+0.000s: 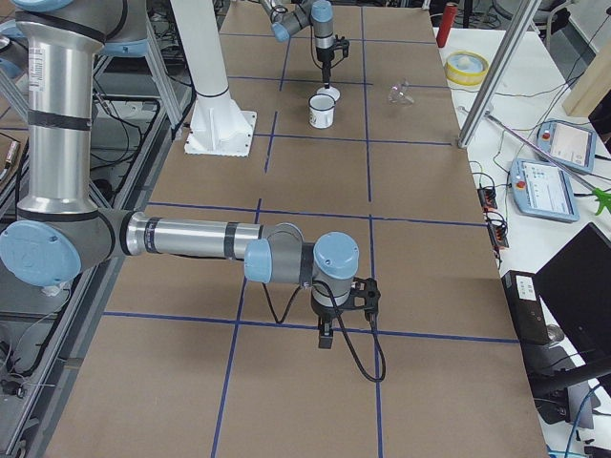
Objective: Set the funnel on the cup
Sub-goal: 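Open the left gripper and move it to the glass funnel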
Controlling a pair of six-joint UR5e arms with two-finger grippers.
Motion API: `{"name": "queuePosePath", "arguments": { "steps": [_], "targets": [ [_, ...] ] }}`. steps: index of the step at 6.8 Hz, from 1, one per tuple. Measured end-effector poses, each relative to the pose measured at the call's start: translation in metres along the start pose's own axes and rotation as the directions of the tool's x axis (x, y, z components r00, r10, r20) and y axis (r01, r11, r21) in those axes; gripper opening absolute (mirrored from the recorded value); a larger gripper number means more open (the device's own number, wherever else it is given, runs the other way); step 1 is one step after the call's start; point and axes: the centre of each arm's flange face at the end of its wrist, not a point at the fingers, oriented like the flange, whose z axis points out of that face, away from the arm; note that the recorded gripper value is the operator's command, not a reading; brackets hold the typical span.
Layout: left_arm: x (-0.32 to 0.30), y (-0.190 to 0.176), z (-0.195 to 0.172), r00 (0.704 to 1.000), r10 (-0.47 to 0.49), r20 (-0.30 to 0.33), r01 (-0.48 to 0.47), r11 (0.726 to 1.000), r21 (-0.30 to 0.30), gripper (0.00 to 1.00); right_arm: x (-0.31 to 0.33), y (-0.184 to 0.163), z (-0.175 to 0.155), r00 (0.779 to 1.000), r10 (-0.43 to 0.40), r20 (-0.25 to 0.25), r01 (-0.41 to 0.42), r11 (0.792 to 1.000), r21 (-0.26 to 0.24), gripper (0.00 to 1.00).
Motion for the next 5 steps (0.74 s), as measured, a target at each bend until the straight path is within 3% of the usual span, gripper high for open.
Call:
{"name": "queuePosePath", "arguments": {
  "steps": [1,2,3,4,5],
  "targets": [
    [0.001,-0.021,-0.026,0.993,-0.109,-0.050,0.111,0.992,0.052,1.00,0.000,0.000,0.000,1.000,0.000,0.000,0.000,1.000,0.000,1.00],
    [0.003,-0.038,-0.047,0.967,-0.218,-0.133,0.231,0.969,0.090,1.00,0.000,0.000,0.000,1.000,0.000,0.000,0.000,1.000,0.000,1.00],
    [0.006,-0.050,-0.061,0.898,-0.363,-0.248,0.399,0.910,0.116,0.97,0.000,0.000,0.000,1.000,0.000,0.000,0.000,1.000,0.000,1.00],
    [0.006,-0.064,-0.065,0.785,-0.510,-0.351,0.578,0.807,0.121,0.95,0.000,0.000,0.000,1.000,0.000,0.000,0.000,1.000,0.000,1.00],
    [0.007,-0.081,-0.058,0.653,-0.628,-0.423,0.721,0.687,0.092,0.95,0.000,0.000,0.000,1.000,0.000,0.000,0.000,1.000,0.000,1.00]
  ]
}}
